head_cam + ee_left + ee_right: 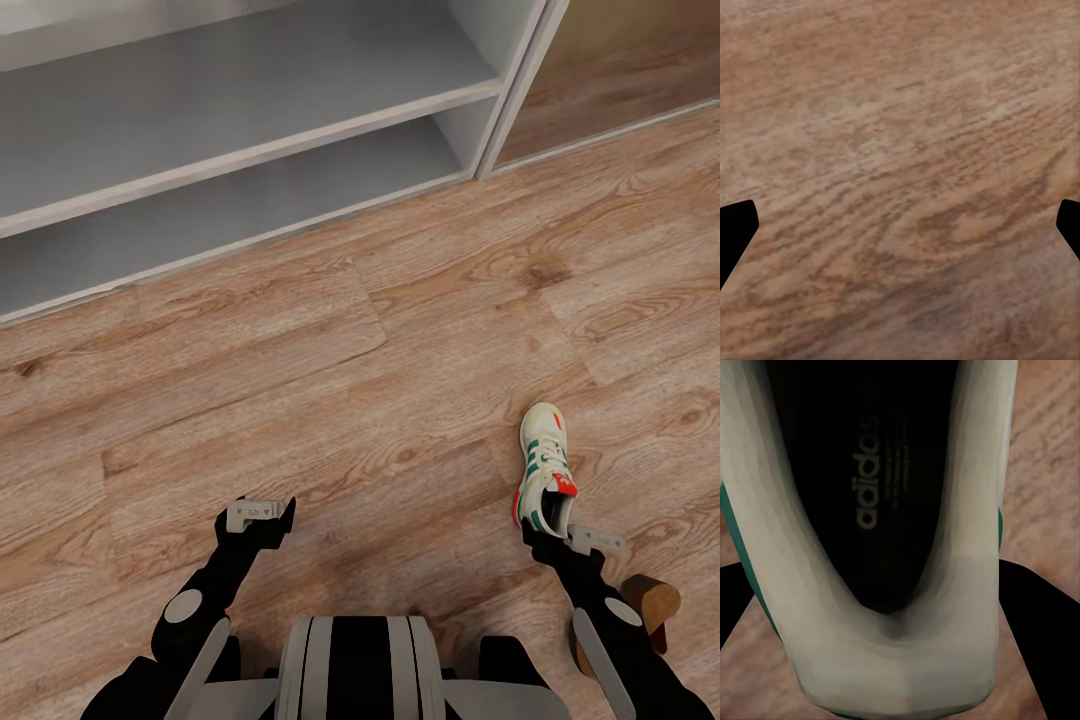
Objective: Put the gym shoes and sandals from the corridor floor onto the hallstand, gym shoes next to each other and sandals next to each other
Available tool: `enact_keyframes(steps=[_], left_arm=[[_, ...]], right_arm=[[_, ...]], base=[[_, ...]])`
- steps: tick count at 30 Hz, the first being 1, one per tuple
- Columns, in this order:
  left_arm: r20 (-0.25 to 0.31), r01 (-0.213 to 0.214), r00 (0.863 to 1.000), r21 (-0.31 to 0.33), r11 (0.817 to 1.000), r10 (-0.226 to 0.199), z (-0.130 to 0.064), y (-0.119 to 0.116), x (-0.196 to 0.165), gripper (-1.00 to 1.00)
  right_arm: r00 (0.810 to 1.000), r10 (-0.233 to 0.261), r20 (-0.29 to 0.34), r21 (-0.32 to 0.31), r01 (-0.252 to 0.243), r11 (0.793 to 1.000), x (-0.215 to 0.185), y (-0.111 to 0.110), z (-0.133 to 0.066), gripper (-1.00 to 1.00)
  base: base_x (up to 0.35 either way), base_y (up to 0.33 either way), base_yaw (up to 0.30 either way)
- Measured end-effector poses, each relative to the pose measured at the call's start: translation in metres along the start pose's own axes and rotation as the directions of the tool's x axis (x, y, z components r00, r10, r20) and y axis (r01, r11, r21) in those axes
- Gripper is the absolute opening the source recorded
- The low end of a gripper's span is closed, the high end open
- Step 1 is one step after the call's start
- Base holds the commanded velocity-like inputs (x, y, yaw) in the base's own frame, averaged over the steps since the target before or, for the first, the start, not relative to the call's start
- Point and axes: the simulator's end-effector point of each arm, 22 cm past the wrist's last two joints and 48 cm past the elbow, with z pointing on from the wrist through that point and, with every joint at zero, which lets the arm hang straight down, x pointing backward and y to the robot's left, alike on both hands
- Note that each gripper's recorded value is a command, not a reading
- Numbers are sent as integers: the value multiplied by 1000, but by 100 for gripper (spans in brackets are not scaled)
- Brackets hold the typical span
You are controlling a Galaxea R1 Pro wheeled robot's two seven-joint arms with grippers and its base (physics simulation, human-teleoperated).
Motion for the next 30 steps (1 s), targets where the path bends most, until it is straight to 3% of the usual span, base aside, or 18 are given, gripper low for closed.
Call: enact_keyframes(steps=[19, 30], left_arm=[[14, -2, 1000, 2, 1000, 2, -2, -1, -7, 100], [58, -7, 998, 3, 1000, 7, -12, -3, -30, 100]], right_arm=[[1000, -4, 8, 6, 4, 1000, -7, -4, -2, -100], [999, 5, 47, -3, -5, 1000, -29, -2, -11, -100]], base=[[0, 0, 0], [0, 0, 0]])
